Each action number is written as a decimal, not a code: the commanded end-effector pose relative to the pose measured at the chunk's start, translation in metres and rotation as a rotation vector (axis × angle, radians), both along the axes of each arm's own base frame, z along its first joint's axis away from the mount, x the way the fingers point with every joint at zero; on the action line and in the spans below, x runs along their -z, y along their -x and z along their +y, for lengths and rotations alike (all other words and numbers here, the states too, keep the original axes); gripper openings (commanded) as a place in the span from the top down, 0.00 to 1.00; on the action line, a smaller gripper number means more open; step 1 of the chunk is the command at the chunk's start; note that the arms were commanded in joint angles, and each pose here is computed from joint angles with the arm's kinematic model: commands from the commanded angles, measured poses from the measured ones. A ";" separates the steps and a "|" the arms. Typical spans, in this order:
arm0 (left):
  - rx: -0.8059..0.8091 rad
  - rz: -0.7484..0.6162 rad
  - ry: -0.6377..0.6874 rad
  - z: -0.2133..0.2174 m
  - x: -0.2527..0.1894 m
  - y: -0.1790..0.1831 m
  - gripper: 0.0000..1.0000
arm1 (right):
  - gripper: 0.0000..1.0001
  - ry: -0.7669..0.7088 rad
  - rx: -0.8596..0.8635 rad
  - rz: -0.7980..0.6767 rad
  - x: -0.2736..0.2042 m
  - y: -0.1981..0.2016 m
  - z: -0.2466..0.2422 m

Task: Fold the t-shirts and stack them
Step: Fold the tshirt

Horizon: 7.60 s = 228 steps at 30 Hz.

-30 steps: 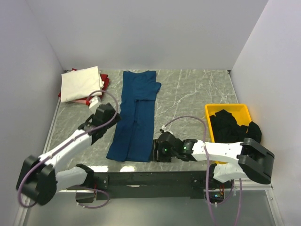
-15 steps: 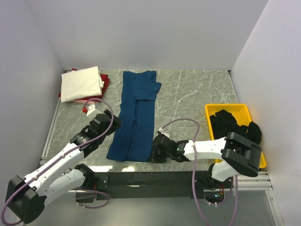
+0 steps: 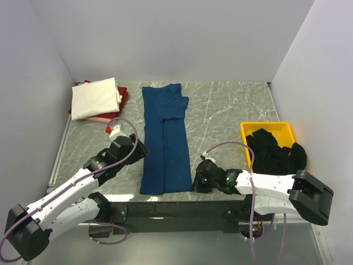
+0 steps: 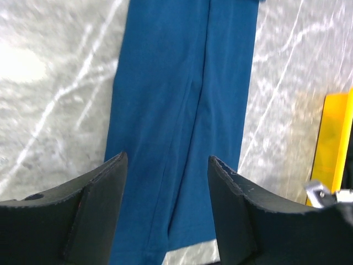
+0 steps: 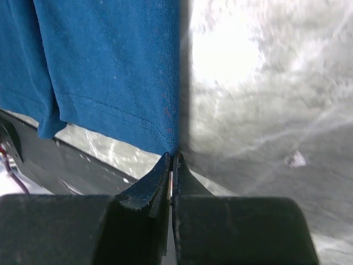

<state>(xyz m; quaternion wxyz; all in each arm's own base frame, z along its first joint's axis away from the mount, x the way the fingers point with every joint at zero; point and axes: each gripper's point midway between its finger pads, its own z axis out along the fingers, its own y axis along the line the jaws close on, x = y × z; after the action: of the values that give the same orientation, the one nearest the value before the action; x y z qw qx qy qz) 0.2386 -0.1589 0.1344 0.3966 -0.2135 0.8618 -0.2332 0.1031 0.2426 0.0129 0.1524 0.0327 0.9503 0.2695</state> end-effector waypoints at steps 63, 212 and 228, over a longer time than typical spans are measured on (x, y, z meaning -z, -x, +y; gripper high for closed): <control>0.068 0.221 0.014 -0.007 0.047 0.083 0.43 | 1.00 0.257 -0.332 -0.176 -0.023 0.033 0.107; 0.418 0.484 0.085 -0.075 0.100 0.172 0.99 | 1.00 -0.018 -0.032 -0.037 -0.024 0.008 -0.032; 0.524 0.472 0.031 -0.060 0.051 0.186 0.99 | 1.00 -0.055 -0.082 -0.070 -0.062 0.052 -0.019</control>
<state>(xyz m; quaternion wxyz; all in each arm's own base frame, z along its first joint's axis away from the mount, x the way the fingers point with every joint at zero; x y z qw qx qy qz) 0.0557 -0.2209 0.0676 0.1081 -0.0592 0.9515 -0.2818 0.0403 0.2238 0.0592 0.1468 -0.0398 0.9396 0.3065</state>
